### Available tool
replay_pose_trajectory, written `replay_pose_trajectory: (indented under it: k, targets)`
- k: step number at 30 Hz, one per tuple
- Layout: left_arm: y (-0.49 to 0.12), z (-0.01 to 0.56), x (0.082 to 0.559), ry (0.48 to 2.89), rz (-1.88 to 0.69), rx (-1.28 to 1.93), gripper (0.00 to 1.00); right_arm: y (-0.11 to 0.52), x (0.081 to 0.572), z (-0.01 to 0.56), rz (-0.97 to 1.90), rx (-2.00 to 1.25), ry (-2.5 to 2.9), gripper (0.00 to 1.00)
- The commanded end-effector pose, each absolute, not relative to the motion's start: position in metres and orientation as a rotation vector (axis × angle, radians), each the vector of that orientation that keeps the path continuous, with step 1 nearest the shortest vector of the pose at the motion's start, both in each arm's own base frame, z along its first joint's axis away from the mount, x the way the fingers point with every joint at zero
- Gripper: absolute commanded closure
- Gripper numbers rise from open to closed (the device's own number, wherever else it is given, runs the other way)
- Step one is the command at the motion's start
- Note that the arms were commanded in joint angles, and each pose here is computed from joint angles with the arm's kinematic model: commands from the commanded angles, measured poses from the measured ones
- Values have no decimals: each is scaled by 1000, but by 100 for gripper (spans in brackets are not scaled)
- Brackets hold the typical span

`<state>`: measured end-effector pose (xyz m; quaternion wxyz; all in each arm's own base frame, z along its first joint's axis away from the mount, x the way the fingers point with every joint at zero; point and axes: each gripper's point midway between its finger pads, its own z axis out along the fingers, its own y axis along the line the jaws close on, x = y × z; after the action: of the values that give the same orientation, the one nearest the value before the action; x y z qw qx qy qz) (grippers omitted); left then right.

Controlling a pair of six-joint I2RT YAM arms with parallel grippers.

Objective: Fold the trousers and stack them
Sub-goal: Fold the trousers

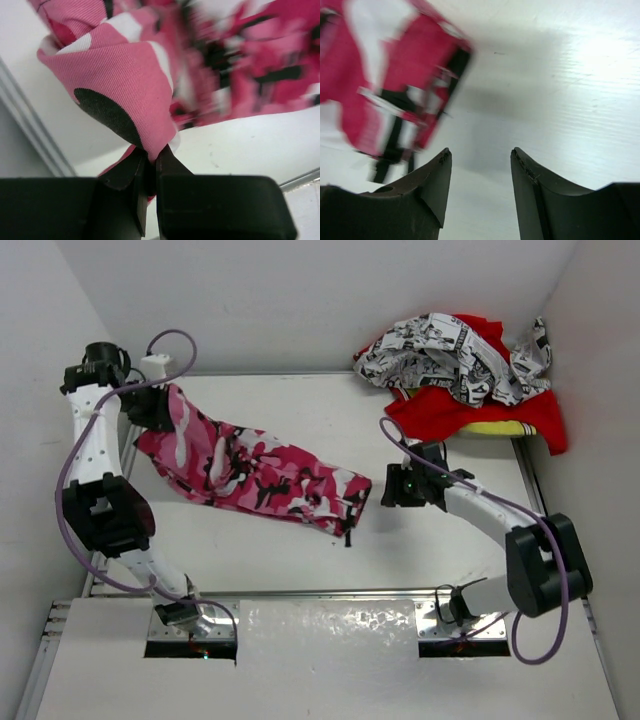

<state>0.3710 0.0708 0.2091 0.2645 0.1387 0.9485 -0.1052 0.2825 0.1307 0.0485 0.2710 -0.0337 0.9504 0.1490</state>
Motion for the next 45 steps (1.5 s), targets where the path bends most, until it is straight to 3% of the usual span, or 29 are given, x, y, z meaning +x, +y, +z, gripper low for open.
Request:
replay_pose_trajectory:
  k: [1, 8, 18, 27, 36, 39, 40, 42, 45]
  targets:
    - [3, 261, 360, 2386, -503, 568, 100, 168, 301, 52, 574, -37, 2491, 51]
    - [-107, 268, 353, 2275, -952, 724, 100, 198, 321, 31, 641, -11, 2547, 52]
    - [-225, 252, 312, 2243, -1266, 952, 100, 235, 319, -8, 708, 15, 2617, 54]
    - [-287, 210, 314, 2310, -1297, 969, 100, 235, 327, -7, 683, 12, 2612, 55]
    - [-302, 150, 316, 2447, -1217, 995, 99, 220, 339, 12, 668, 49, 2563, 53]
    - [-308, 143, 316, 2443, -1218, 1031, 78, 202, 344, 20, 620, 76, 2553, 48]
    - [-313, 146, 315, 2423, -1221, 1057, 61, 194, 343, 22, 592, 90, 2567, 46]
    - [-315, 147, 310, 2404, -1230, 1132, 40, 168, 351, 29, 511, 138, 2554, 42]
    - [-323, 176, 310, 2290, -1214, 1254, 1, 119, 356, 49, 348, 244, 2526, 37]
